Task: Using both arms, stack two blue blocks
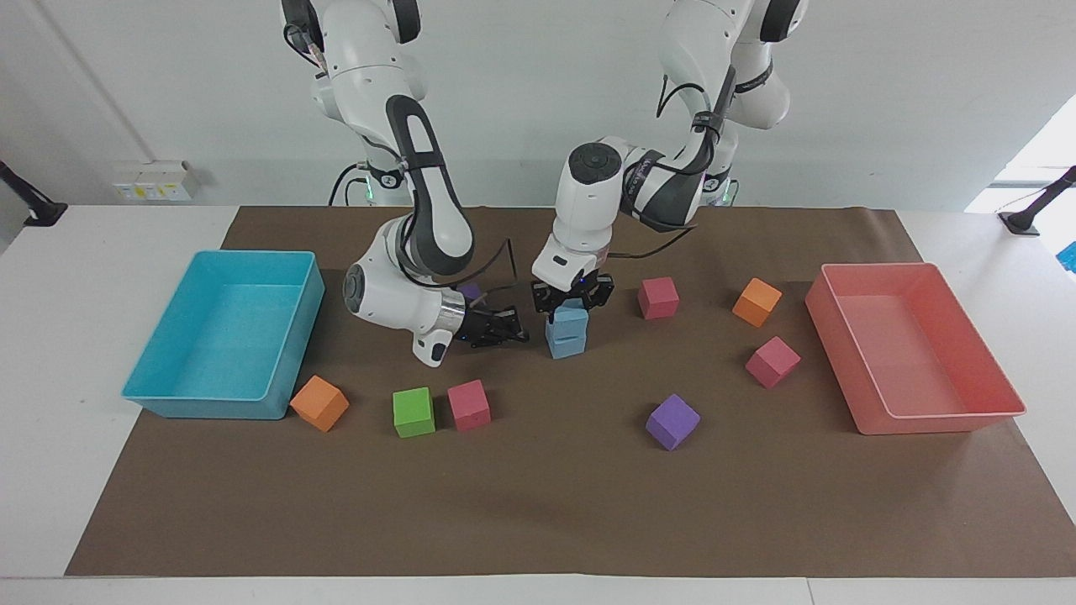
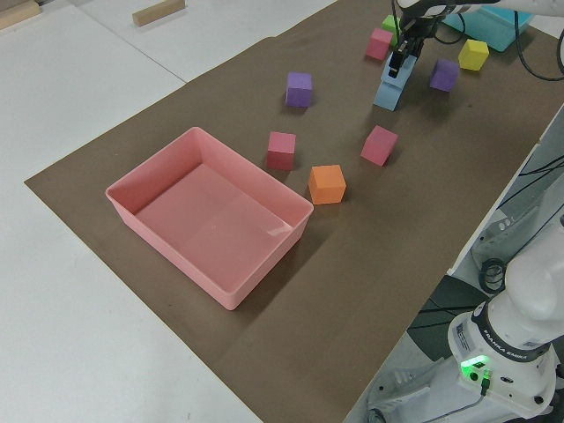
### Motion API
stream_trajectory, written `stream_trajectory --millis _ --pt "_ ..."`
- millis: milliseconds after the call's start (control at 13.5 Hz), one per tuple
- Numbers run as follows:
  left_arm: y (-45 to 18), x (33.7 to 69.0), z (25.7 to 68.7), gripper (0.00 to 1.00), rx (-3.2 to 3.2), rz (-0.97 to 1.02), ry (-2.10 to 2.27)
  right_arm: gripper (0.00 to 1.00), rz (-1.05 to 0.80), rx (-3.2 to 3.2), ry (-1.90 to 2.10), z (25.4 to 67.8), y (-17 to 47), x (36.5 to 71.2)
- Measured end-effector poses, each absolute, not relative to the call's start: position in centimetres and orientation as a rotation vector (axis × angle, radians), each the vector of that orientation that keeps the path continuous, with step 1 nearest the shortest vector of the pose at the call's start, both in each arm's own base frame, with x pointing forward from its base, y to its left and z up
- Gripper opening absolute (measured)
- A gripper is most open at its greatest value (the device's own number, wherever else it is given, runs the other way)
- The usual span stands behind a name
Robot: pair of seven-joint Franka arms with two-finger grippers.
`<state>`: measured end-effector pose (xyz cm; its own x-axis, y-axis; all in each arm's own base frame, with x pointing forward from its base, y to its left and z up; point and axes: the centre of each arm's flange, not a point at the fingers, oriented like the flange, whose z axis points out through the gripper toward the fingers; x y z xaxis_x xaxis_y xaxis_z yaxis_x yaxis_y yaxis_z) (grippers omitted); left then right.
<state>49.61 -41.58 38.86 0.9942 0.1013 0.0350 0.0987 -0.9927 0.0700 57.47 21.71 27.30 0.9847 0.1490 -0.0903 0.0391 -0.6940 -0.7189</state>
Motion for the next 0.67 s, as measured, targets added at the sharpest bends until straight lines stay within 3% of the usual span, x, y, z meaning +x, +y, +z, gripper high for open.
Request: stream_trajectory --millis 669 --pt "-41.61 49.46 38.42 0.60 3.064 0.068 0.168 0.01 0.180 -2.334 -0.129 27.30 21.72 57.48"
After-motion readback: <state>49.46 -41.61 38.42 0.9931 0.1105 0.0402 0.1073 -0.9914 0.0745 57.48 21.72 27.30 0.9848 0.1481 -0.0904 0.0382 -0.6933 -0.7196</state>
